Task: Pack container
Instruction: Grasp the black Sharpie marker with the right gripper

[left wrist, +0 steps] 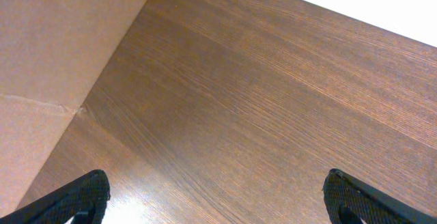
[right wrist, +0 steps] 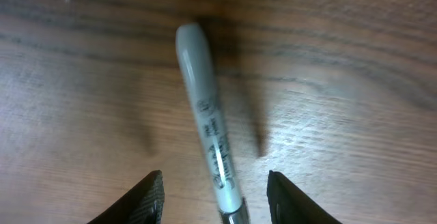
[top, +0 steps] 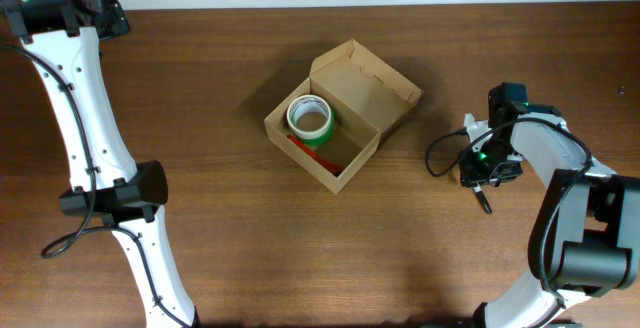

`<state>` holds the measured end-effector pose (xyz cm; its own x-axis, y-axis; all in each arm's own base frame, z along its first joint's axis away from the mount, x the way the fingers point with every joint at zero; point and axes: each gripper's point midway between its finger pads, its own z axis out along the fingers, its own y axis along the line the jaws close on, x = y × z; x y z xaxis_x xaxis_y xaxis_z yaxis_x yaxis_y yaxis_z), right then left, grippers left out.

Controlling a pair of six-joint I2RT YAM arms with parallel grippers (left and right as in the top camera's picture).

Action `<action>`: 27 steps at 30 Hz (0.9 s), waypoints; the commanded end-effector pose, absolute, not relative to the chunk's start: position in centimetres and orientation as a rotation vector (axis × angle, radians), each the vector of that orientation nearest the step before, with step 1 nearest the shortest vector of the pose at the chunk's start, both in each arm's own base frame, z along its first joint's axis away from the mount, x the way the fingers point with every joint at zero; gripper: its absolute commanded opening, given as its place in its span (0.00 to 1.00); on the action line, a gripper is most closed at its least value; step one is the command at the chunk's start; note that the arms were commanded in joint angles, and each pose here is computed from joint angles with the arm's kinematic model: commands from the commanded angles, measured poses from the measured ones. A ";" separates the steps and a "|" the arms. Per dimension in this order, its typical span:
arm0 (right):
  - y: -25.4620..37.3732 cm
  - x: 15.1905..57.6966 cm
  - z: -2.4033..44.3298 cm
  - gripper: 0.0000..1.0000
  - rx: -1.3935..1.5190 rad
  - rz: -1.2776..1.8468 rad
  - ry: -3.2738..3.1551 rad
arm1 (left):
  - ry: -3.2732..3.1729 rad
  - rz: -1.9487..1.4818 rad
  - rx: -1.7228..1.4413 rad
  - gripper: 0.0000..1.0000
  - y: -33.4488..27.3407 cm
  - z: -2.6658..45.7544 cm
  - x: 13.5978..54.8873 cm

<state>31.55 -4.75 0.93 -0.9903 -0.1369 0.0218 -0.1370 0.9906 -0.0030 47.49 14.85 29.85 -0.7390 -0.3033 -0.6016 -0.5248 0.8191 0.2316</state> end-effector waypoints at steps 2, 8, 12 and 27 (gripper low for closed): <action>-5.2 31.5 0.7 0.29 0.169 0.069 -3.114 | 2.408 0.532 -0.610 1.00 15.1 31.4 46.8; -5.1 30.9 -0.8 0.29 0.151 0.060 -3.064 | 2.408 0.532 -0.610 1.00 15.1 31.4 46.8; -5.2 30.6 -1.8 0.31 0.142 0.060 -3.034 | 2.408 0.532 -0.610 1.00 15.1 31.4 46.8; -1.2 32.5 0.0 0.04 0.064 -0.301 -3.080 | 2.408 0.532 -0.610 1.00 15.1 31.4 46.8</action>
<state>31.57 -4.28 -0.18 -0.9965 -0.0578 0.0612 -0.0561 0.9980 0.0298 47.49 14.85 29.85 -0.7390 -0.3033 -0.6016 -0.5248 0.8191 0.2316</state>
